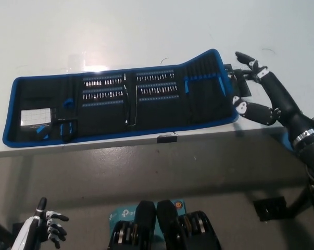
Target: The robot uses its right hand to lift an edge of the toolkit kept in middle of the desk and make one fold in it
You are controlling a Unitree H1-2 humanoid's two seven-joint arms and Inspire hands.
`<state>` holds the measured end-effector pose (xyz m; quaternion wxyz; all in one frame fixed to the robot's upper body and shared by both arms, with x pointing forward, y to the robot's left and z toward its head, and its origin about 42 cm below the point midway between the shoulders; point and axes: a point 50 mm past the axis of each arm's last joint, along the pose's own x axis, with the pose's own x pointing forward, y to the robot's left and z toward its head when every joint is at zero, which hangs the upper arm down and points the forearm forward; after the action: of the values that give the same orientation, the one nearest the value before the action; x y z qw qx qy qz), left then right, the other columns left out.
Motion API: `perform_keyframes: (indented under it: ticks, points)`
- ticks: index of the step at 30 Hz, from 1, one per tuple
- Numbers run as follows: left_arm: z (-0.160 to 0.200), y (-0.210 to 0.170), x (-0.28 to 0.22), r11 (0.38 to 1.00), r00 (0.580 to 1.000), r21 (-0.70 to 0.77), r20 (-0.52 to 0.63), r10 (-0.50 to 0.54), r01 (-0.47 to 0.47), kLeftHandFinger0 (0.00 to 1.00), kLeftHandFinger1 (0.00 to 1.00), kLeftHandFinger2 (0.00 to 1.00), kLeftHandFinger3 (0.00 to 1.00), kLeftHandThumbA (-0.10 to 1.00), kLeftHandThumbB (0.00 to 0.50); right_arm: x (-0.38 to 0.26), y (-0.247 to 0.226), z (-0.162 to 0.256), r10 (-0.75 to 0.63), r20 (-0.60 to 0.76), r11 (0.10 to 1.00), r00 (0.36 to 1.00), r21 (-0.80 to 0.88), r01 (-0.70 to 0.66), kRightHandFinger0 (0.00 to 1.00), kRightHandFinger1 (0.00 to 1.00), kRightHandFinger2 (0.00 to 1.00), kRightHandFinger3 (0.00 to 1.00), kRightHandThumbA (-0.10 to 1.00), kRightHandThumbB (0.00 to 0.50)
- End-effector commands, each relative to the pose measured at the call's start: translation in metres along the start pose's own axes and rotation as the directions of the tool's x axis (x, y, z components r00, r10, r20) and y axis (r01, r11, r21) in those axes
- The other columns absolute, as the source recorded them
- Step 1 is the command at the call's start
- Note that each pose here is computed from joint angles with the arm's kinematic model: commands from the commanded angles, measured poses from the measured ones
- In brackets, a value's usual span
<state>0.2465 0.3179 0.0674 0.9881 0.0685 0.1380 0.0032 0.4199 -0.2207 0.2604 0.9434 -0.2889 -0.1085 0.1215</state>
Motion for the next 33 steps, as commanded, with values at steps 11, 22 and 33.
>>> perform_keyframes:
  ticks: [11,22,33]
  points:
    - [0.004,0.0,-0.004,1.0,0.999,-0.009,0.051,-0.002,0.002,0.23,0.28,0.29,0.44,1.0,0.5,0.028,-0.01,-0.009,-0.158,-0.122,0.98,0.98,0.102,0.171,1.0,1.0,1.0,1.0,0.55,0.358]
    - [0.006,-0.008,-0.001,1.0,0.998,-0.018,0.054,-0.011,0.012,0.22,0.26,0.26,0.39,1.0,0.5,0.038,0.032,-0.037,-0.224,-0.248,0.941,0.942,0.198,0.276,1.0,1.0,1.0,1.0,0.52,0.343]
    - [0.005,-0.008,-0.002,0.999,0.997,-0.028,0.07,-0.015,0.017,0.19,0.26,0.25,0.39,1.0,0.5,0.039,0.058,-0.058,-0.273,-0.335,0.907,0.902,0.222,0.357,1.0,1.0,1.0,1.0,0.38,0.343]
